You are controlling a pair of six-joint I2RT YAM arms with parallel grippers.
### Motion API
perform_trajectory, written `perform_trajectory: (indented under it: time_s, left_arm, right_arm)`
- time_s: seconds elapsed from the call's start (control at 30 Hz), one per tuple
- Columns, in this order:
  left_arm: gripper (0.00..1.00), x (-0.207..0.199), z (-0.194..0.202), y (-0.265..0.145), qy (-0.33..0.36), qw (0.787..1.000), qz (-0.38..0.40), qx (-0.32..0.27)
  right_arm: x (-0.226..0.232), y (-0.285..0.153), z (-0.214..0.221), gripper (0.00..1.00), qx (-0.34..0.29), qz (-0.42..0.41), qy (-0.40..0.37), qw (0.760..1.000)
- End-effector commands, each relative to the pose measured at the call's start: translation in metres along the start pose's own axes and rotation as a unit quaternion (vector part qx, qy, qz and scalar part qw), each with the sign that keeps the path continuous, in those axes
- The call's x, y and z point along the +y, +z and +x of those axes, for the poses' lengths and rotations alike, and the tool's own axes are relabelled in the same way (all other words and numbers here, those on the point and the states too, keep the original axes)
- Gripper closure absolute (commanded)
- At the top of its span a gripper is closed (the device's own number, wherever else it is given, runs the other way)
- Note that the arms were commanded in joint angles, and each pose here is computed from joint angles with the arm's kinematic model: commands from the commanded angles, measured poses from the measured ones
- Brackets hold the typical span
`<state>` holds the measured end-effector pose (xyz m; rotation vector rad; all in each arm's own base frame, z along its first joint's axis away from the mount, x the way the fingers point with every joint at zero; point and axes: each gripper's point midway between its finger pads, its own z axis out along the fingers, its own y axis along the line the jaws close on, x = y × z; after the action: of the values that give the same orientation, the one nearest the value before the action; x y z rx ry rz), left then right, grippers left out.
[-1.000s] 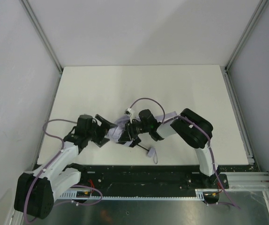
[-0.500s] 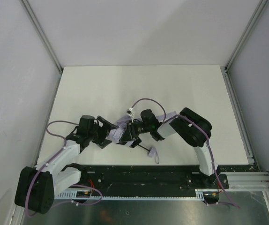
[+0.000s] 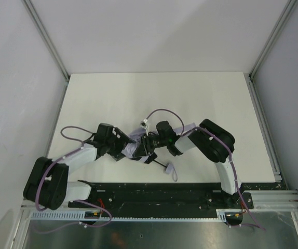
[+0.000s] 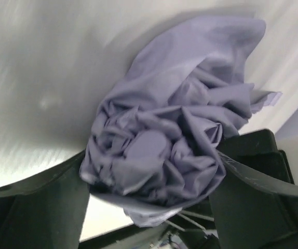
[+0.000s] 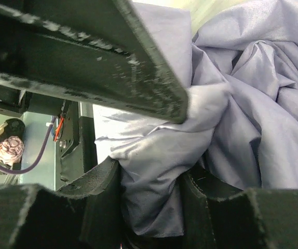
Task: Put away the umbrella
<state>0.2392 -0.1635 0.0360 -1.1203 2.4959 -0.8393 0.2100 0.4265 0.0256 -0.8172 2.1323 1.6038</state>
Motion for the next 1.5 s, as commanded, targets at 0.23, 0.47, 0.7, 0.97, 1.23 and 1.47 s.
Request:
perform_trajectory:
  time_s: [0.23,0.47,0.7,0.97,1.23,1.47]
  left_arm:
    - [0.72,0.037,-0.022,0.035,0.055,0.995,-0.067,-0.051]
    - [0.99,0.051,-0.013,0.035,0.072,0.994,-0.077,-0.033]
    - [1.0,0.06,-0.006,0.026,0.073,0.992,-0.104,-0.021]
    - [1.0,0.062,-0.003,0.017,0.077,0.987,-0.14,-0.013]
    - [1.0,0.061,0.005,0.015,0.067,0.986,-0.152,0.002]
    - [1.0,0.065,0.014,0.014,0.04,0.985,-0.167,0.022]
  right_arm:
    - [-0.027,-0.032,0.133,1.0,0.185,0.055,0.142,0.971]
    - [-0.021,-0.033,0.096,0.76,0.165,0.107,0.092,0.976]
    - [0.011,-0.045,0.013,0.07,0.11,0.2,-0.063,0.972]
    - [0.024,-0.056,-0.037,0.01,0.042,0.33,-0.268,0.904]
    - [0.044,-0.014,-0.042,0.03,0.012,0.334,-0.361,0.871]
    - [0.016,0.012,-0.006,0.22,0.048,0.366,-0.346,0.863]
